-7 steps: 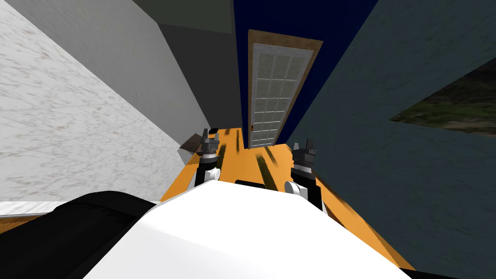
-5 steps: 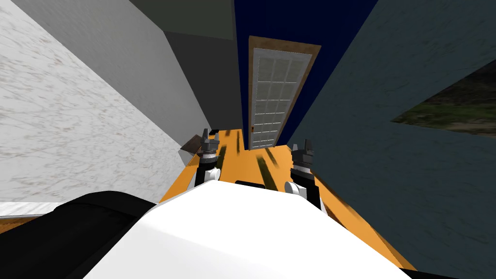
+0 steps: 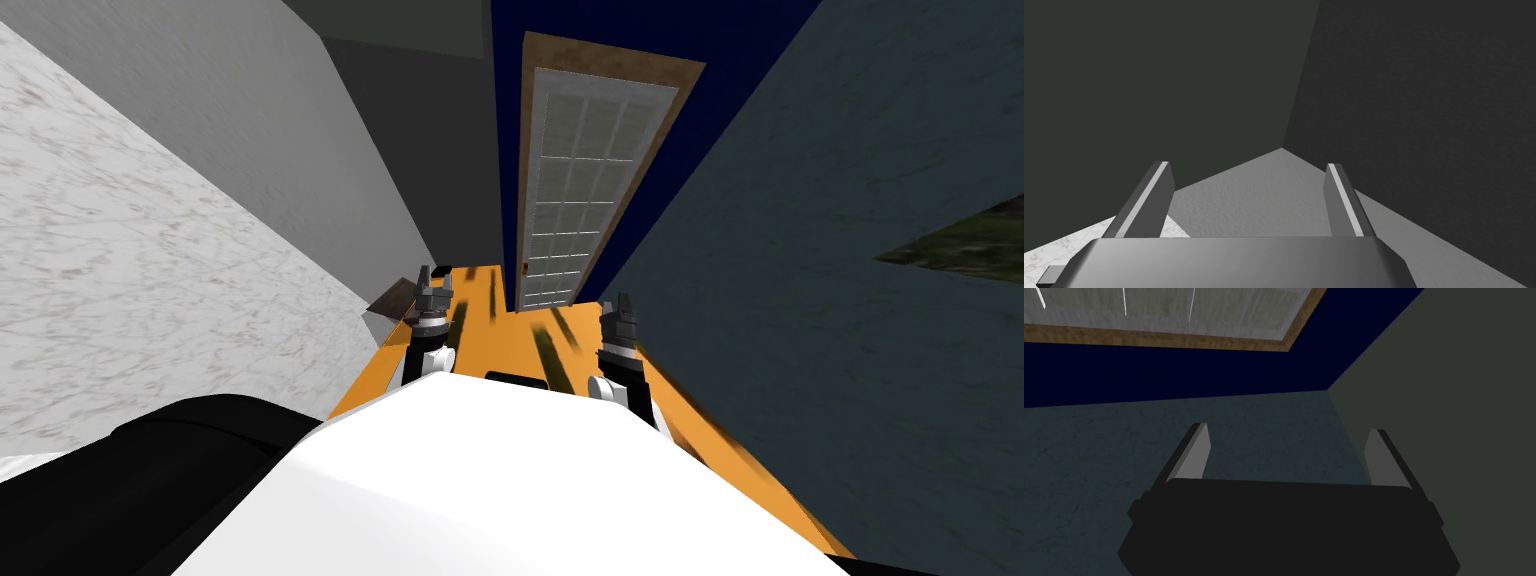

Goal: Pull the door open

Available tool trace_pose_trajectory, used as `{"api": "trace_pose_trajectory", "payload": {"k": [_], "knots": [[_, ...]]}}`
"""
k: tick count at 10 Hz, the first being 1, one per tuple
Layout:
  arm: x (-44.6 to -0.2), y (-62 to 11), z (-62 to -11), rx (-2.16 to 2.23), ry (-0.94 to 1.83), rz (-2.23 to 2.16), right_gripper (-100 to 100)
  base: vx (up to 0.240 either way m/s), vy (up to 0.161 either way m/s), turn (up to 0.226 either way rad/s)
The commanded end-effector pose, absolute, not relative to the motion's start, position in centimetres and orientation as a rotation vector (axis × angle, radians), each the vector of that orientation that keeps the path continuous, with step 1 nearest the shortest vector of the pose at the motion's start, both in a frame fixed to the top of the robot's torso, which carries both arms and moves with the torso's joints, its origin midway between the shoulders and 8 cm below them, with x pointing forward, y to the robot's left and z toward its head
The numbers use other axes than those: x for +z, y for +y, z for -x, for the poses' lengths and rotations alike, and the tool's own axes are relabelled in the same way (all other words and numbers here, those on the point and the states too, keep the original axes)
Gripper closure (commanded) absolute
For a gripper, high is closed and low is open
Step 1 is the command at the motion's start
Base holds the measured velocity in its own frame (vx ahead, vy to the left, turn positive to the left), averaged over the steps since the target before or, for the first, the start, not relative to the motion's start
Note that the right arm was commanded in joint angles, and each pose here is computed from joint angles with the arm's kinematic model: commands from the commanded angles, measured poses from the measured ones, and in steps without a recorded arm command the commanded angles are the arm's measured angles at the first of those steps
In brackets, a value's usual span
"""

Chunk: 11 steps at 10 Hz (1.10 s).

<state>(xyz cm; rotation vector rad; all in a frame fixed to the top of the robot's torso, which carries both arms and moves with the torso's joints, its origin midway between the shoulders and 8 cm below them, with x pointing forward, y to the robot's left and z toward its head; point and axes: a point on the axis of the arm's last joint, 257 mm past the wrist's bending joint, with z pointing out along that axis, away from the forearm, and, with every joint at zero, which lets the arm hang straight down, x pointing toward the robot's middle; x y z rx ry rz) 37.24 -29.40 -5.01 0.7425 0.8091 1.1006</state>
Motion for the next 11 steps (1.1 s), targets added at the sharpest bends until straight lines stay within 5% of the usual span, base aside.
{"api": "trace_pose_trajectory", "payload": {"k": [1,11], "knots": [[-5.9,-29.5,-37.3,1.061,0.835,-0.72,-100,0.147,0.051,0.022],[-13.0,-30.8,-38.3,0.766,1.028,-0.546,-100,0.148,0.059,0.031]]}}
